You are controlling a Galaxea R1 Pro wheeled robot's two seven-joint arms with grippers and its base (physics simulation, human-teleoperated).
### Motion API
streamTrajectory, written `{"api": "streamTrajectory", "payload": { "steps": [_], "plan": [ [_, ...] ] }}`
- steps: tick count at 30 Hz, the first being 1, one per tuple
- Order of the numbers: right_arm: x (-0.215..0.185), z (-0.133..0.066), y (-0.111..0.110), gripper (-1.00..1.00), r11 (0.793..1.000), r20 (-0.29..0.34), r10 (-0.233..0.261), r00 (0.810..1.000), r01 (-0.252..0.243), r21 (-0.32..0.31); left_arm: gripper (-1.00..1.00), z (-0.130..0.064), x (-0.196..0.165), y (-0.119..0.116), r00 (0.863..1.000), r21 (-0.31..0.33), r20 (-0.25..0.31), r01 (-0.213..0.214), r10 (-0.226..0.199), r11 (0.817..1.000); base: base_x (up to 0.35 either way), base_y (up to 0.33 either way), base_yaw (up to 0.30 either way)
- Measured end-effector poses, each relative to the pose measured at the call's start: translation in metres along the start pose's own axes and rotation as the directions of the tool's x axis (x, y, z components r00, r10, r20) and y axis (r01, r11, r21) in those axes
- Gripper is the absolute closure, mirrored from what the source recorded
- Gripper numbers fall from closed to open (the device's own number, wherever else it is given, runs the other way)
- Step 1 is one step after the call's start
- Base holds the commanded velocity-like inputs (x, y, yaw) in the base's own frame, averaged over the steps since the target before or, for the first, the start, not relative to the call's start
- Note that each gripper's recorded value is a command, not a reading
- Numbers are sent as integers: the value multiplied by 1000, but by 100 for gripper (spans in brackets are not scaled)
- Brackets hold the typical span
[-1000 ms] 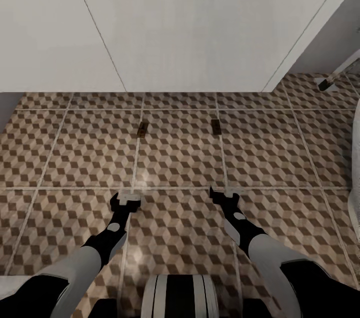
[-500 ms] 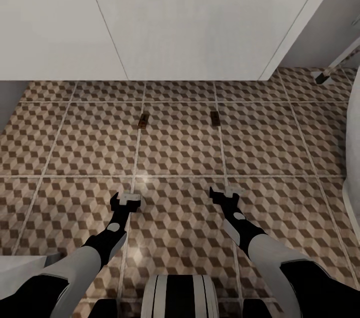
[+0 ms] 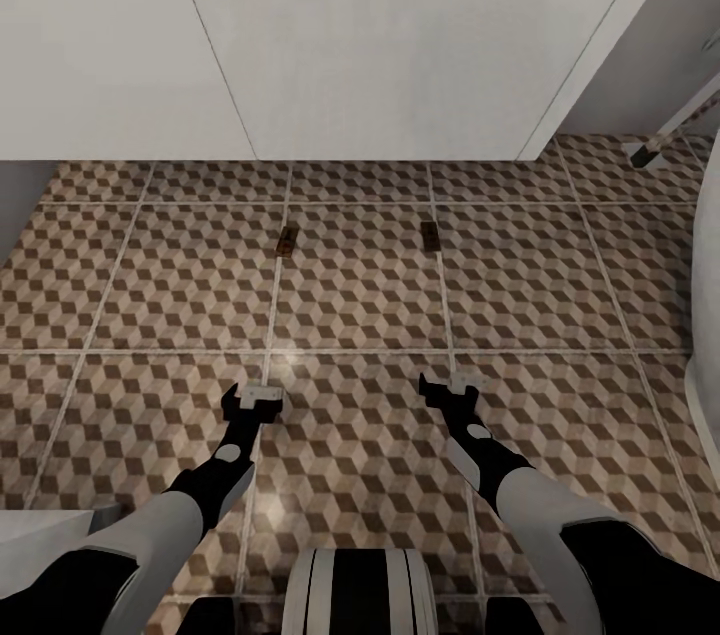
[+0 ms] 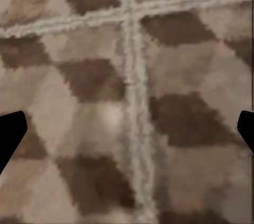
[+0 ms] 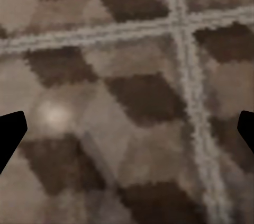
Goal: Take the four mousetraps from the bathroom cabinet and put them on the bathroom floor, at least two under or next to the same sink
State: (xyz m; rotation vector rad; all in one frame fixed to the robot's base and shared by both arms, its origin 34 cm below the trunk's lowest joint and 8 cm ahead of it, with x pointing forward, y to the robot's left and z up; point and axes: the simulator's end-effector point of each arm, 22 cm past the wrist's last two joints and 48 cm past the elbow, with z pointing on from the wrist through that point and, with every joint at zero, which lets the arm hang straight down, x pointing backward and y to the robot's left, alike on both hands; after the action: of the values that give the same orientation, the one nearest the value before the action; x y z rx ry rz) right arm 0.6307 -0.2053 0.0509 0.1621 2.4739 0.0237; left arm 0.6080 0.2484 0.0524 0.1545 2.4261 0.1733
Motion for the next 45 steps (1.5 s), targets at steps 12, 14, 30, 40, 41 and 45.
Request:
{"api": "streamTrajectory", "payload": {
  "steps": [12, 14, 30, 40, 41, 45],
  "plan": [
    [0, 0, -1, -100, 1000, 0, 0, 1000, 0, 2, -100, -1, -5, -15, 1000, 15, 5, 16, -16, 1000, 0, 0, 0],
    [0, 0, -1, -100, 1000, 0, 0, 1000, 0, 2, -100, -1, -5, -17, 1000, 16, 6, 17, -17, 1000, 0, 0, 0],
    [-28, -8, 2, -100, 1000, 40, 0, 999, 0, -3, -100, -8, -33, -17, 999, 17, 43, 19, -20, 1000, 0, 0, 0],
    [-56, -17, 6, -100, 1000, 81, 1, 997, 0, -8, -100, -15, -60, -13, 996, 13, 81, 22, -23, 1000, 0, 0, 0],
    [-58, -18, 6, -100, 1000, 85, 1, 996, 0, -9, -100, -15, -63, -13, 996, 13, 85, 22, -23, 1000, 0, 0, 0],
    [-69, -22, 7, -100, 1000, 101, 1, 995, 0, -11, -100, -19, -73, -11, 995, 11, 101, 23, -24, 1000, 0, 0, 0]
  ]
}}
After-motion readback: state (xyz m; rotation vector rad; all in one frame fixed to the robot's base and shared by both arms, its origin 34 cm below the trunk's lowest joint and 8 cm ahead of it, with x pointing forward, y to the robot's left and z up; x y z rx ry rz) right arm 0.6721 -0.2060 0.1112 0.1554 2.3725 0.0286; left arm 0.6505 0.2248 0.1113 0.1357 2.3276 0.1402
